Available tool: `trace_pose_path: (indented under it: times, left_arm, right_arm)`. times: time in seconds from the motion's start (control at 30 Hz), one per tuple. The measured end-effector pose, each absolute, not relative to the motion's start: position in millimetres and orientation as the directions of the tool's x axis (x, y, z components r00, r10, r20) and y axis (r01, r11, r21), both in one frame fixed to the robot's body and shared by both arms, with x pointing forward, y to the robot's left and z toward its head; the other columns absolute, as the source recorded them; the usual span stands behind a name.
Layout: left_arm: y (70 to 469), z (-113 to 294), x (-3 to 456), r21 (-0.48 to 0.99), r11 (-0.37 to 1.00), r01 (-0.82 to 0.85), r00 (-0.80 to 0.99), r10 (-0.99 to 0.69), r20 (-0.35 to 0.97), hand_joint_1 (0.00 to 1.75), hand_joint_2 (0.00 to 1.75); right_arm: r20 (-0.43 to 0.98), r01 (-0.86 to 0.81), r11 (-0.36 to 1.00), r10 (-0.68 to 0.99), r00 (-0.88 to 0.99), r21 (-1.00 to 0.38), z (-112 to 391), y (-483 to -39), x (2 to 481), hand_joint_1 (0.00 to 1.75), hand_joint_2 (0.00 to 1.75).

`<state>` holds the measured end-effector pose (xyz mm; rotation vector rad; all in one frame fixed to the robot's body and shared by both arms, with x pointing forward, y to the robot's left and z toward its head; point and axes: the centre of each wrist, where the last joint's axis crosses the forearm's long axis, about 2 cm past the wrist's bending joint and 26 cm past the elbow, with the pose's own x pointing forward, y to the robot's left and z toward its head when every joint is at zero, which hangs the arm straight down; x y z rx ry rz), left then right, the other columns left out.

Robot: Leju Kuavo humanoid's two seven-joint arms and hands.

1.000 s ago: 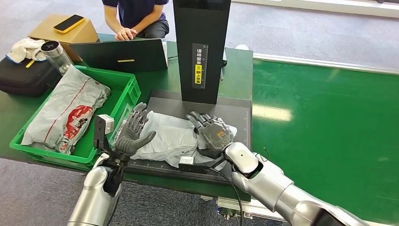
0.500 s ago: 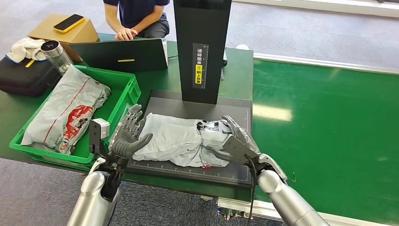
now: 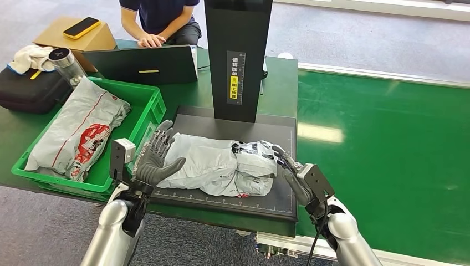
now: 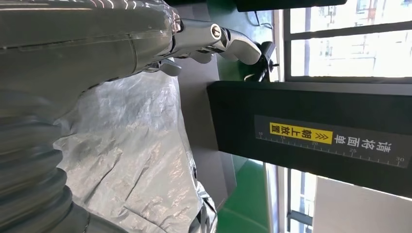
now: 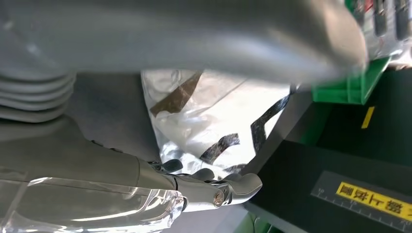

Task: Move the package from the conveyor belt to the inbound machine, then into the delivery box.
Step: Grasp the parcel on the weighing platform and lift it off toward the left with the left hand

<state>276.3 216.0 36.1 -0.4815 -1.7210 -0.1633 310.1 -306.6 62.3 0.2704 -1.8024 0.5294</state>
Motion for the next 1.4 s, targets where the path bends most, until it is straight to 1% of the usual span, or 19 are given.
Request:
trace_pose_path:
  times: [0.07,0.13,0.2,0.27,0.37,0.47,0.5,0.57,0.63,0.7,0.87,1.07,1.1,1.23,1.3,1.33,1.4]
  left_arm:
    - [215,37,277,-0.116,0.908,0.402,-0.150,0.190,0.970,0.00,1.75]
    - [213,39,277,-0.032,0.917,0.399,-0.185,0.114,0.976,0.00,1.75]
    - [210,43,278,0.095,0.913,0.397,-0.243,0.004,0.970,0.00,1.75]
    - [205,49,278,0.248,0.878,0.410,-0.309,-0.123,0.943,0.00,1.75]
    - [193,56,277,0.463,0.760,0.457,-0.396,-0.293,0.871,0.00,1.75]
    - [183,57,272,0.555,0.674,0.486,-0.439,-0.361,0.823,0.00,1.75]
    - [181,57,272,0.598,0.631,0.494,-0.449,-0.404,0.797,0.00,1.75]
    - [176,54,270,0.701,0.500,0.508,-0.477,-0.514,0.713,0.00,1.75]
    - [171,48,267,0.759,0.387,0.523,-0.503,-0.580,0.641,0.00,1.75]
    - [169,41,266,0.778,0.316,0.543,-0.511,-0.611,0.605,0.00,1.75]
    - [173,27,268,0.779,0.172,0.604,-0.497,-0.683,0.536,0.00,1.75]
    - [180,17,276,0.758,0.082,0.647,-0.464,-0.746,0.478,0.00,1.75]
    - [181,17,279,0.763,0.069,0.643,-0.461,-0.761,0.457,0.02,1.75]
    - [185,18,289,0.790,0.035,0.612,-0.445,-0.810,0.381,0.21,1.75]
    - [188,18,292,0.796,0.032,0.604,-0.445,-0.816,0.370,0.21,1.75]
    - [188,18,293,0.797,0.030,0.603,-0.445,-0.816,0.368,0.56,1.75]
    - [189,17,294,0.797,0.027,0.603,-0.446,-0.817,0.365,1.33,1.75]
  right_arm:
    - [0.955,-0.457,0.868,0.060,-0.292,-0.194,62,-307,306,0.00,0.00]
    - [0.954,-0.455,0.871,0.049,-0.296,-0.186,62,-308,301,0.00,0.00]
    - [0.952,-0.440,0.879,0.046,-0.302,-0.182,63,-307,296,0.00,0.00]
    - [0.951,-0.422,0.889,0.041,-0.308,-0.175,66,-307,292,0.00,0.00]
    - [0.948,-0.404,0.900,0.031,-0.318,-0.165,72,-307,289,0.00,0.00]
    - [0.944,-0.394,0.905,0.025,-0.329,-0.162,76,-307,287,0.00,0.00]
    - [0.942,-0.392,0.905,0.027,-0.333,-0.164,77,-307,287,0.00,0.00]
    - [0.938,-0.385,0.906,0.033,-0.345,-0.173,78,-307,288,0.00,0.00]
    - [0.933,-0.372,0.911,0.034,-0.359,-0.177,78,-307,288,0.00,0.87]
    - [0.926,-0.353,0.920,0.027,-0.376,-0.171,78,-307,287,0.00,1.75]
    - [0.904,-0.314,0.940,-0.016,-0.427,-0.131,82,-308,276,0.00,1.75]
    - [0.883,-0.292,0.949,-0.033,-0.468,-0.119,90,-308,258,0.00,1.75]
    - [0.879,-0.290,0.949,-0.032,-0.475,-0.122,91,-307,256,0.00,1.75]
    - [0.871,-0.286,0.949,-0.025,-0.491,-0.134,95,-306,251,0.00,1.75]
    - [0.869,-0.281,0.950,-0.021,-0.494,-0.137,96,-306,248,0.00,1.75]
    - [0.868,-0.278,0.951,-0.019,-0.495,-0.138,96,-307,247,0.00,1.75]
    - [0.867,-0.272,0.952,-0.016,-0.498,-0.139,97,-308,245,0.00,1.75]
